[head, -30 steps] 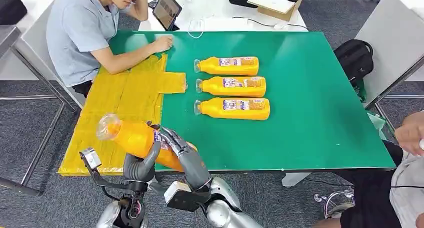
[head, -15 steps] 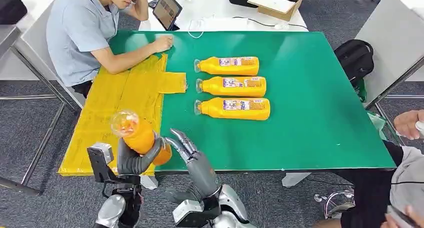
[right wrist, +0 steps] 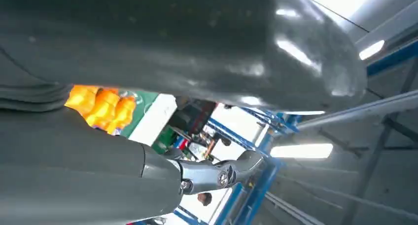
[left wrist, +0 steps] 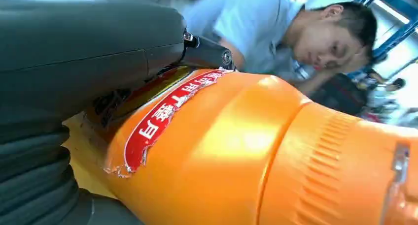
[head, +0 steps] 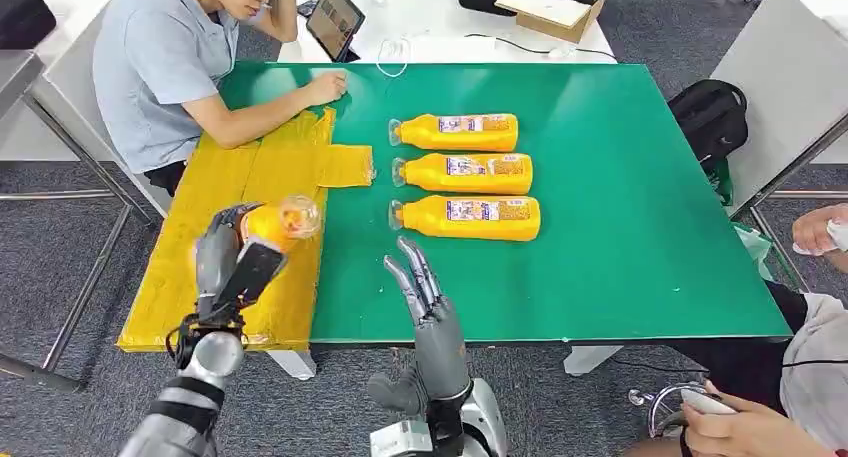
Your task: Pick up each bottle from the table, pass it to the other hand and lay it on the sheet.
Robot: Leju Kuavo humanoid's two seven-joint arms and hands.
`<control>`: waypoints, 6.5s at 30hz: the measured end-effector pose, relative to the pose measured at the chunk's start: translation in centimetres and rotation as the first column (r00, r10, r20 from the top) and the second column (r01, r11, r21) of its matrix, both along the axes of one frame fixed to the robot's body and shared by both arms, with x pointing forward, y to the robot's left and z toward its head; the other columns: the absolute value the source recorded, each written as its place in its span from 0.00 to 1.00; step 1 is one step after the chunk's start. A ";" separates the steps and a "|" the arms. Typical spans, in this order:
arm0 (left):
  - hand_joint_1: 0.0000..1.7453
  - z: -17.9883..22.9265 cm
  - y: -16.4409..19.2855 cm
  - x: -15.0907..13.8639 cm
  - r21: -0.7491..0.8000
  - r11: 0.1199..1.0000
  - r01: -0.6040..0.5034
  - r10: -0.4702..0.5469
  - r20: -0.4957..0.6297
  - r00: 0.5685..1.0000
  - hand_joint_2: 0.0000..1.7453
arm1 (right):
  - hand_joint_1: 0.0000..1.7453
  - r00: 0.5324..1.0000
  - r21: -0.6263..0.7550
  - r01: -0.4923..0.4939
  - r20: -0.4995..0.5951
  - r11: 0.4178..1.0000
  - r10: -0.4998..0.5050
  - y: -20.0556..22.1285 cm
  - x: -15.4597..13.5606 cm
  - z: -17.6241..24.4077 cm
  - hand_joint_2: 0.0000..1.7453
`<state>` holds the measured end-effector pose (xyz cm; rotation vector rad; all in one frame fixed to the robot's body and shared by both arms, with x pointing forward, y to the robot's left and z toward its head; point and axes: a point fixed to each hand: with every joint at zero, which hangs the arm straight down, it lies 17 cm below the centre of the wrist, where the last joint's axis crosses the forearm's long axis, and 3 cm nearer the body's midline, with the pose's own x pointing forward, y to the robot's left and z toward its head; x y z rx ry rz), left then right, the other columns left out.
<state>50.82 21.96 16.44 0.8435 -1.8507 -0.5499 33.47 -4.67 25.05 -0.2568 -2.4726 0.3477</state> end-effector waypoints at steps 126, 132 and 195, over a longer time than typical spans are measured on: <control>0.00 7.4 -4.6 -8.3 -0.691 0.636 0.343 -0.254 0.232 0.939 1.00 | 1.00 0.720 -0.730 -0.126 -0.533 0.672 -0.444 -16.9 20.0 -22.4 1.00; 0.00 6.8 -4.6 -8.3 -0.772 0.526 0.358 -0.281 0.239 0.929 1.00 | 1.00 0.751 -0.530 -0.038 -0.574 0.847 -0.326 -15.2 19.1 -20.0 1.00; 0.00 4.1 -14.1 -13.2 -0.875 0.164 0.455 -0.639 0.257 0.725 1.00 | 1.00 0.907 -0.051 -0.284 -0.338 0.957 0.251 7.4 5.4 -8.5 1.00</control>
